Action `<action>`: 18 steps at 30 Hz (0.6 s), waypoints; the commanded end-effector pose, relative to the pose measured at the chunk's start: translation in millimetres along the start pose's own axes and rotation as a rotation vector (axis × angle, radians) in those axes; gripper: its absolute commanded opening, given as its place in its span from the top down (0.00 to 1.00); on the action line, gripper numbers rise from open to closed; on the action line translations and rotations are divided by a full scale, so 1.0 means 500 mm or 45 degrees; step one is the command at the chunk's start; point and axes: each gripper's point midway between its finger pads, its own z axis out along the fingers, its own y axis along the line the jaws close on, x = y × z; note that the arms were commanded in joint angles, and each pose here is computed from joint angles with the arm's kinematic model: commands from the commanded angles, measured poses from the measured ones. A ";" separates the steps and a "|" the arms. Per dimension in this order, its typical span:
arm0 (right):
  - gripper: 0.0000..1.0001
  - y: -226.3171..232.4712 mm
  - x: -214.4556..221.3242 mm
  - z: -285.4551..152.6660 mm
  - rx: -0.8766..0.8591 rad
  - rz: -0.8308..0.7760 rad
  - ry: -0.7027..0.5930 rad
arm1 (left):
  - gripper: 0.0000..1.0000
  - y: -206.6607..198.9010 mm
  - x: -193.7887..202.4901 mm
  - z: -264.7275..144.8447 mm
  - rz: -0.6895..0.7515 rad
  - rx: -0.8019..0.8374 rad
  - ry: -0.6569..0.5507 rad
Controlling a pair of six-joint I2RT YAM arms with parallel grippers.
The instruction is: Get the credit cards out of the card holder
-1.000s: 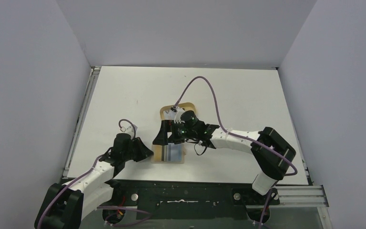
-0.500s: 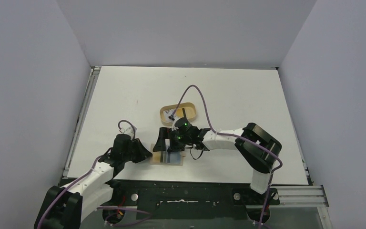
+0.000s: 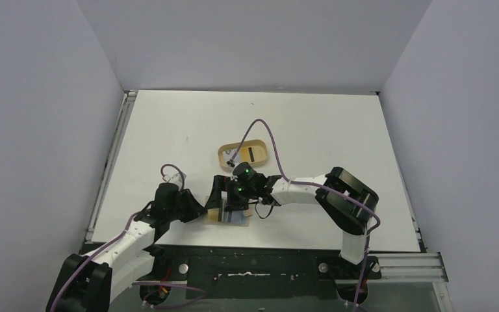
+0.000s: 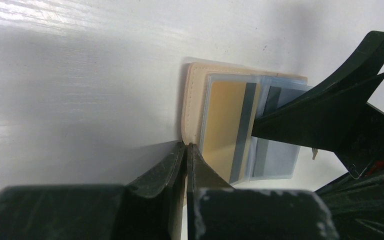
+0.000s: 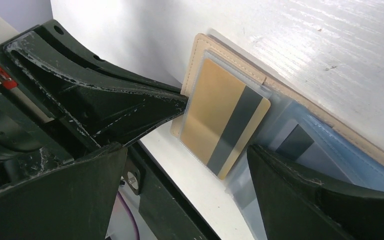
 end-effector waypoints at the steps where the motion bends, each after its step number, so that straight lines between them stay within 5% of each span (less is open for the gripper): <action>1: 0.00 -0.061 0.052 0.016 0.158 0.147 0.105 | 1.00 0.017 -0.005 -0.001 0.015 -0.067 -0.019; 8: 0.00 -0.048 0.058 0.014 0.075 0.289 0.064 | 1.00 0.017 -0.005 -0.003 0.025 -0.072 -0.026; 18: 0.00 0.071 0.007 0.002 -0.387 0.255 -0.124 | 1.00 0.014 -0.004 -0.004 0.033 -0.067 -0.025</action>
